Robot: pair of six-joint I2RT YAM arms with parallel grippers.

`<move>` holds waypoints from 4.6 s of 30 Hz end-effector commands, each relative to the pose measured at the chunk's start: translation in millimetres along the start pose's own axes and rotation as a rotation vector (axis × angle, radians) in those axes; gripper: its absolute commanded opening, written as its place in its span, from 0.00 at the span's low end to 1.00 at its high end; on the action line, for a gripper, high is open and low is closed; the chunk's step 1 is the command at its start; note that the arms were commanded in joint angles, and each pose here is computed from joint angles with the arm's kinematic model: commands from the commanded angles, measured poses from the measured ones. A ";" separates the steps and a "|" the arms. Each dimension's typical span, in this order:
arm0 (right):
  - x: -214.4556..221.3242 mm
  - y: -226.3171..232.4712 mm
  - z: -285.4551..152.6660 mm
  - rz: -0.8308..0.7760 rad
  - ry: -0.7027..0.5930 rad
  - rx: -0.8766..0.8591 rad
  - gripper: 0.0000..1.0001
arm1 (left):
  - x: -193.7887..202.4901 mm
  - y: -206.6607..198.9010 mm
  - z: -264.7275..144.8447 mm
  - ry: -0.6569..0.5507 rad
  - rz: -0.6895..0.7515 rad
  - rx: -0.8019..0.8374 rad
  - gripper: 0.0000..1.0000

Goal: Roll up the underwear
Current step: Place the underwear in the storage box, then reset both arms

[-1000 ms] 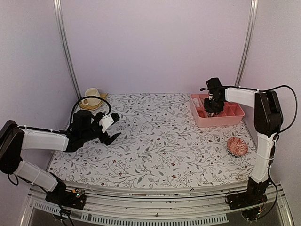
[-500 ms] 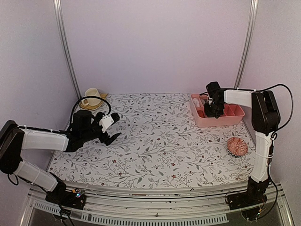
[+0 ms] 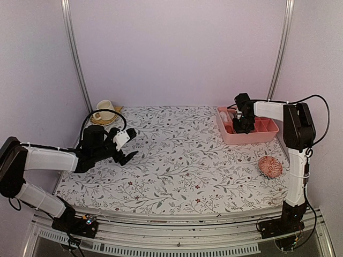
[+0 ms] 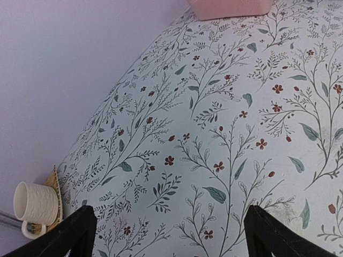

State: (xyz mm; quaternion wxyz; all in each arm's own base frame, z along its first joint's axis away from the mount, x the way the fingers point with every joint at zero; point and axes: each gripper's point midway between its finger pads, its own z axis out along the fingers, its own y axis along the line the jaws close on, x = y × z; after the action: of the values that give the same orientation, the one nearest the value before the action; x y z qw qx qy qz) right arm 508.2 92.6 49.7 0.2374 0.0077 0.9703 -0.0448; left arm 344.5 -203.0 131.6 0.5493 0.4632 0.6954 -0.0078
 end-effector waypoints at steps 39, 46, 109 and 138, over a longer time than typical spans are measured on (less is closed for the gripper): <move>-24.2 11.0 -54.4 -0.041 -0.030 0.036 0.32 | 0.3 1.9 -0.5 -0.009 0.002 0.003 0.99; -31.8 6.9 -65.7 -0.036 -0.058 0.055 0.37 | 0.9 1.3 0.4 -0.006 0.002 0.005 0.98; -62.7 23.7 -128.5 -0.035 -0.212 -0.120 0.64 | -0.2 10.4 1.0 0.002 -0.043 -0.015 0.99; 166.5 117.4 -233.8 -0.162 -0.487 -0.339 0.99 | 75.5 119.0 -102.4 0.149 -0.526 -0.236 0.99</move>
State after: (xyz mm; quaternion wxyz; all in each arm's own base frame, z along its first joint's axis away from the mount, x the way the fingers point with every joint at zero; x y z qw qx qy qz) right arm 264.4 221.8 174.8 0.4451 -0.1277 0.8825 0.0827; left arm 365.3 -39.5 183.5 0.5422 0.2057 0.8145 -0.0167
